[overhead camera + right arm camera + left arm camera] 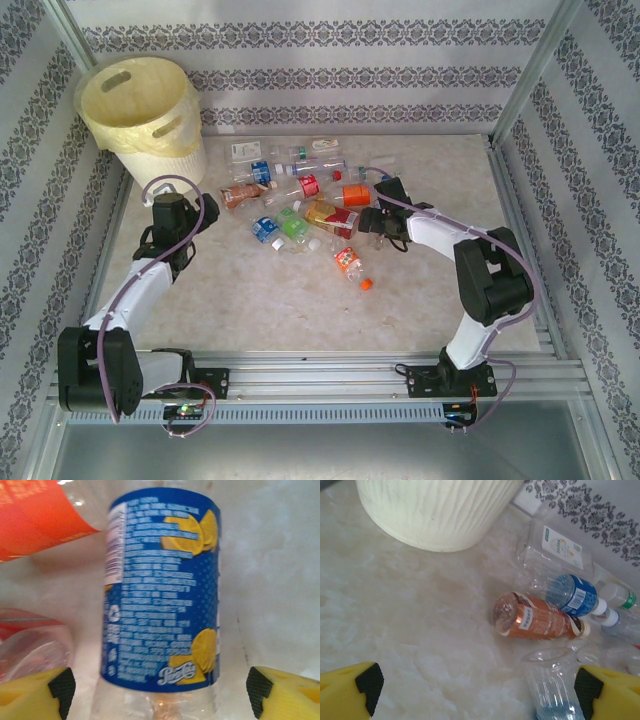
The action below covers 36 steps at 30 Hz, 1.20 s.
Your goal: Put the plastic bottles in the bin
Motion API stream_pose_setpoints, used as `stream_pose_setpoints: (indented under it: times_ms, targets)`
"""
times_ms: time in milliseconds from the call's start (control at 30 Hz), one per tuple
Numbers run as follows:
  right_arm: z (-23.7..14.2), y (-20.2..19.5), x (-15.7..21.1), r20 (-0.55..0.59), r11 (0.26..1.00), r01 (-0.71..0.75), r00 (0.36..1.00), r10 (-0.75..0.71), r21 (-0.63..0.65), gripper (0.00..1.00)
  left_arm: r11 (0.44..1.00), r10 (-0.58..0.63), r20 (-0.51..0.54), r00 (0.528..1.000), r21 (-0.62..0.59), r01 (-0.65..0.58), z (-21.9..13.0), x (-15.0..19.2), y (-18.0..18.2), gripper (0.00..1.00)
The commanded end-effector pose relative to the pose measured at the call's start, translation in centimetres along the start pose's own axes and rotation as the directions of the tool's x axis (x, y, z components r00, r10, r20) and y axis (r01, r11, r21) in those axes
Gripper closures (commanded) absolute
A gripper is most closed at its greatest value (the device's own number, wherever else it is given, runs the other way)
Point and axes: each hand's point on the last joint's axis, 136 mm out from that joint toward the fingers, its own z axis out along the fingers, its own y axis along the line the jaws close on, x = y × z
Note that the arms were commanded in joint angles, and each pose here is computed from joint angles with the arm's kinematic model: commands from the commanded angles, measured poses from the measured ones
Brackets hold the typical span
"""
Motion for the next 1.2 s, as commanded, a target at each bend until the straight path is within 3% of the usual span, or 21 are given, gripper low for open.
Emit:
stream_pose_setpoints:
  times_ms: [0,400,567,733,833,933,1067,1167]
  targets:
    - [0.8,-0.9,0.4,-0.006,0.997,-0.026,1.000,0.027,0.071,0.13,0.998,-0.017,-0.024,1.000,0.057,0.018,-0.3,-0.2,-1.5,0.00]
    - [0.6,-2.4,0.7,0.077,0.995,-0.034,0.997,0.026,0.092,0.39,0.997,0.013,-0.087,0.996,0.080,-0.006,0.4,-0.2,-4.2,0.00]
    - [-2.5,-2.4,-1.3,0.201,0.998,-0.024,0.979,0.012,0.056,0.49,0.985,0.047,-0.110,0.993,0.172,-0.028,0.4,0.2,-7.3,0.00]
    - [-7.2,-0.6,-3.8,0.354,0.997,0.011,0.935,0.014,-0.071,0.56,0.955,0.081,-0.168,0.982,0.297,-0.028,-0.4,0.3,-11.7,0.00]
    - [-10.0,1.2,-5.0,0.411,0.982,0.056,0.911,0.024,-0.180,0.56,0.870,0.145,-0.246,0.958,0.493,-0.004,-1.6,1.1,-16.5,0.00]
    - [-13.4,4.7,-5.9,0.465,0.922,0.150,0.885,0.036,-0.357,0.57,0.724,0.215,-0.235,0.948,0.689,0.007,-4.2,1.9,-22.3,0.00]
    - [-17.3,9.4,-6.3,0.499,0.788,0.288,0.866,0.027,-0.544,0.57,0.537,0.298,-0.199,0.934,0.843,0.008,-8.3,2.5,-28.2,0.00]
    - [-19.5,12.0,-6.0,0.515,0.703,0.363,0.857,0.005,-0.611,0.57,0.459,0.308,-0.170,0.936,0.888,0.010,-10.2,2.2,-30.7,0.00]
